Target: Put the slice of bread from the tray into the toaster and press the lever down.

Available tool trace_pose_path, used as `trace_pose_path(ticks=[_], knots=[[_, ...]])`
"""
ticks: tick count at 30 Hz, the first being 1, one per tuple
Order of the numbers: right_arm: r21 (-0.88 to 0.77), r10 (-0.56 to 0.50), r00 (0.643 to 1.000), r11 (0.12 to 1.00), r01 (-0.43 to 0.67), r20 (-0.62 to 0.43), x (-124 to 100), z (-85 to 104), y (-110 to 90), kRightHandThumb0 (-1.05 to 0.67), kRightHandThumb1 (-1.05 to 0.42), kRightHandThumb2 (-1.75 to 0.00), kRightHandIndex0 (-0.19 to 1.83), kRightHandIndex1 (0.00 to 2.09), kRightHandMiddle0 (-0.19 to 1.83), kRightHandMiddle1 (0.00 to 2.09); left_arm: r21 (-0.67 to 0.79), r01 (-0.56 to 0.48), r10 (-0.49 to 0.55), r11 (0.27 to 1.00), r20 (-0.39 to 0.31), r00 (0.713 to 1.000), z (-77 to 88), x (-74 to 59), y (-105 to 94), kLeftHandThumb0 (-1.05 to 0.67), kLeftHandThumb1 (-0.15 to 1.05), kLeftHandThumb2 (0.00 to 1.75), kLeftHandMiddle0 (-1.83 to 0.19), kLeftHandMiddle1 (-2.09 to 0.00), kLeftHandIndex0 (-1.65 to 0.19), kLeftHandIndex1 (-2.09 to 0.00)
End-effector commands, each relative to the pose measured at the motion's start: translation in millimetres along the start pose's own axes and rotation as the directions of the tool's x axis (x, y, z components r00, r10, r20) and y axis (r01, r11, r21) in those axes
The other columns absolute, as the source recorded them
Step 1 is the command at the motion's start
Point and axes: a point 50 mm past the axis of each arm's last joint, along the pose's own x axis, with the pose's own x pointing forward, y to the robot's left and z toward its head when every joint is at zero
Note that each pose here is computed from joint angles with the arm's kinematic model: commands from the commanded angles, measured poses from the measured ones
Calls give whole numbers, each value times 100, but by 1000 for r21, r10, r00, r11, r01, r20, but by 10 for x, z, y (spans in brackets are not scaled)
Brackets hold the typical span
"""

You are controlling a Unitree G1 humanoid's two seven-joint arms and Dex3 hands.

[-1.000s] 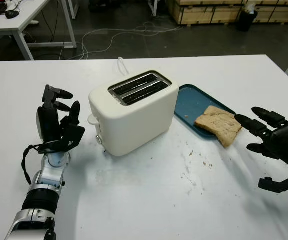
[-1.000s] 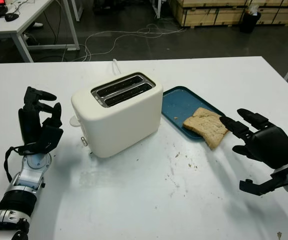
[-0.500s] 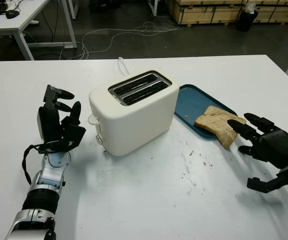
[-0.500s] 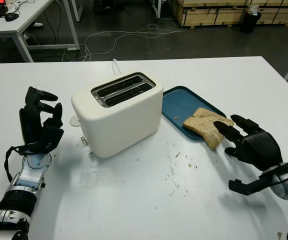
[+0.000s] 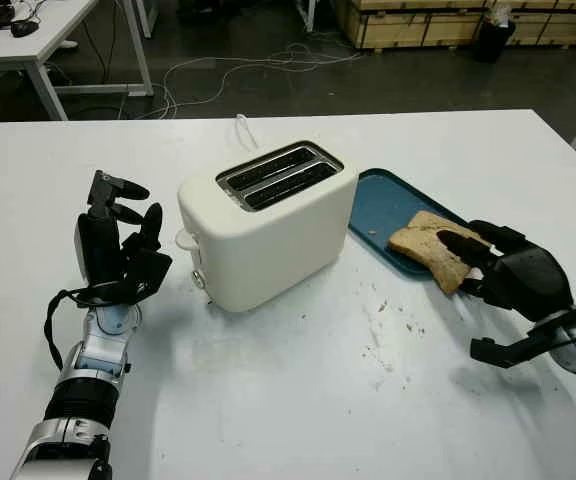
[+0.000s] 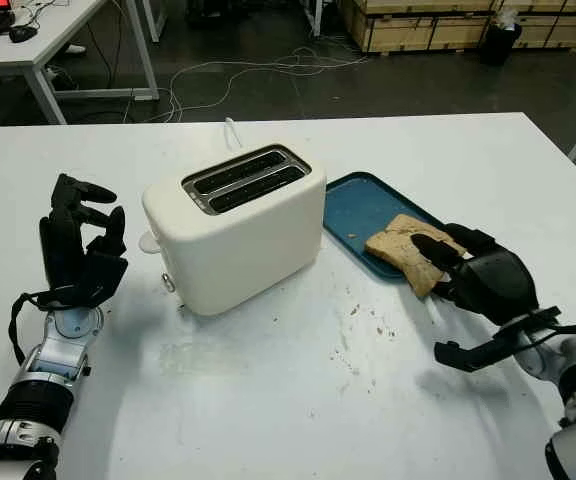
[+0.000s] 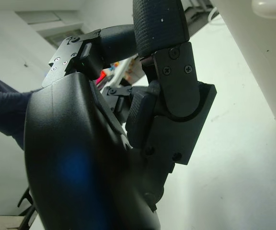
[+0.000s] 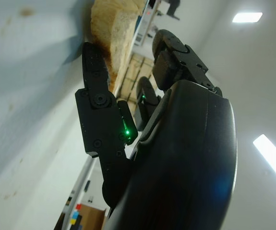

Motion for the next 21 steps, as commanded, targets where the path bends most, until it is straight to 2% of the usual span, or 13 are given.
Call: trace_pose_path(ticks=[1,7,12,17,19,20,21], knots=[[-13,-34,999,999,34,-10,74,-8,-54,-35,-92,-17,47,3,48,3,-13,-8,8,1000,25,1000,48,56,0,-105,92,59,-48,-174,-28,-169],[-32,-21,1000,999,21,-3,101,-6,-58,-32,-92,-16,53,3,52,3,-7,-10,11,1000,23,1000,53,53,0,-105,92,60,-48,-175,-29,-170],[-42,19,1000,999,-19,6,123,14,-33,-32,-92,-23,53,2,52,1,-10,-7,8,1000,27,1000,51,47,2,-105,92,60,-48,-175,-28,-170],[-74,23,999,997,-20,34,153,51,-19,-30,-92,-30,71,10,65,6,-11,-6,7,1000,28,1000,53,44,2,-105,92,60,-48,-175,-28,-170],[-94,30,999,995,-26,40,162,61,-7,-33,-92,-31,87,20,78,11,-15,-6,7,1000,24,1000,52,41,1,-105,92,59,-48,-175,-28,-170],[-110,32,999,994,-27,42,166,65,0,-37,-92,-35,84,45,85,13,-11,-6,6,1000,25,1000,52,40,3,-105,92,59,-48,-175,-29,-170],[-130,28,999,991,-21,47,170,68,3,-42,-92,-40,73,101,88,28,-9,-5,6,1000,26,1000,54,39,3,-105,92,59,-48,-175,-29,-170]])
